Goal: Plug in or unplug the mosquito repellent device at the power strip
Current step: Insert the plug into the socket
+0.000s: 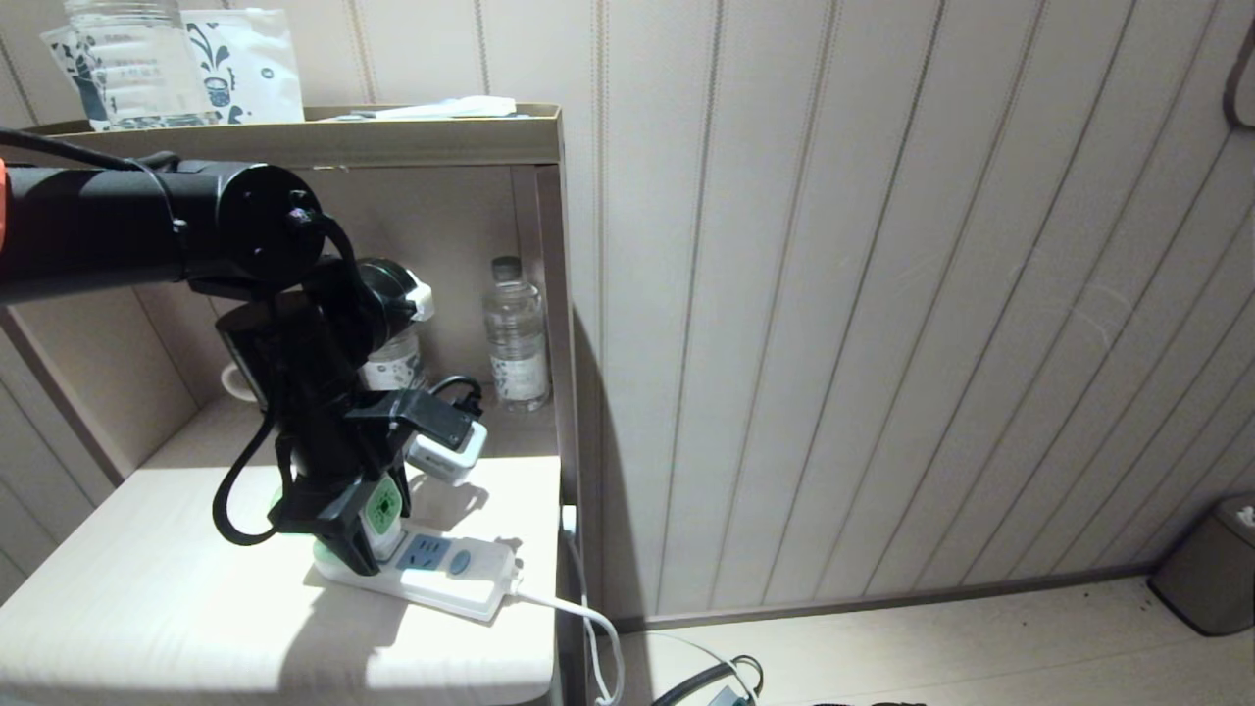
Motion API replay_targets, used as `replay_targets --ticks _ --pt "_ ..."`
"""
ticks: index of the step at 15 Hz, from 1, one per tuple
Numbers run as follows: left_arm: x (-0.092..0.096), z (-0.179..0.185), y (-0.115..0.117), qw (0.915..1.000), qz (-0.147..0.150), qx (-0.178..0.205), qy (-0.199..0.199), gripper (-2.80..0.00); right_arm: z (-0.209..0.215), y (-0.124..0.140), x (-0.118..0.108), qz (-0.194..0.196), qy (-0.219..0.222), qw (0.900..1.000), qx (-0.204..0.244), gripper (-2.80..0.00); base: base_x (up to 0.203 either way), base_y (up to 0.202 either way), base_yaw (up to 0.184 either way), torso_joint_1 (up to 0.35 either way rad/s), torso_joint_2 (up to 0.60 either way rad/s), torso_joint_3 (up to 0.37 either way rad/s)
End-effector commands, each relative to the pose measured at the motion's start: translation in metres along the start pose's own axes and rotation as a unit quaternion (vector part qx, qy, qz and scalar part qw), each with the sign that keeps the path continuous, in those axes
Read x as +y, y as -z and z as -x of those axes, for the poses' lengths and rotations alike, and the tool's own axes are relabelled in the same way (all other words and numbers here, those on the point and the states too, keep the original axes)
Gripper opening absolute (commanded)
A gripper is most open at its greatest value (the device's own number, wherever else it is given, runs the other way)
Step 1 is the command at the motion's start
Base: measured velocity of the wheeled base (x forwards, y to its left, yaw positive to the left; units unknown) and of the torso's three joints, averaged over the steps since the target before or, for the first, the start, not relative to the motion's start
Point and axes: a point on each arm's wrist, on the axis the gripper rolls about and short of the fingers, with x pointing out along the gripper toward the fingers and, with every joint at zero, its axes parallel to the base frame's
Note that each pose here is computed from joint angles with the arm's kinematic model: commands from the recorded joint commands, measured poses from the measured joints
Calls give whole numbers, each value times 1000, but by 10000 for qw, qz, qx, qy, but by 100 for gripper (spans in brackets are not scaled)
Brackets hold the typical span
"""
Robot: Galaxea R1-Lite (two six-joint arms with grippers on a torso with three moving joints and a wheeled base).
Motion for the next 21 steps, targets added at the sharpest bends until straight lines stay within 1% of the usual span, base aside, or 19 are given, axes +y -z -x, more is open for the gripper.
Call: replay_targets --ticks 1,3,4,5,9,12,13,14,18,21 --pt "0 -7 0 9998 -21 56 195 -280 0 0 0 1 1 10000 1 -280 0 0 0 0 0 0" --pt "-1 -13 -2 9997 -63 121 222 -280 0 0 0 1 1 10000 2 -280 0 0 0 0 0 0" --pt "0 -18 -3 9995 -102 240 172 -280 0 0 0 -6 1 10000 3 -280 0 0 0 0 0 0" --pt "2 -23 -7 9993 -160 325 37 -280 0 0 0 1 1 10000 -4 -280 0 0 0 0 0 0" --pt "7 -18 -10 9989 -137 297 -331 -280 0 0 0 -5 1 10000 3 -280 0 0 0 0 0 0" --pt "11 -13 -10 9984 -101 295 -476 -280 0 0 0 1 1 10000 -4 -280 0 0 0 0 0 0" --pt "11 -13 -10 9984 -39 297 -489 -280 0 0 0 -7 1 10000 3 -280 0 0 0 0 0 0" --pt "12 -13 -10 9981 41 344 -512 0 0 0 0 1 1 10000 3 -280 0 0 0 0 0 0" --pt "16 -7 -10 9976 22 265 -633 0 0 0 0 1 1 10000 -4 -280 0 0 0 0 0 0" --pt "15 0 -8 9969 50 252 -745 0 0 0 0 1 1 10000 -4 -280 0 0 0 0 0 0"
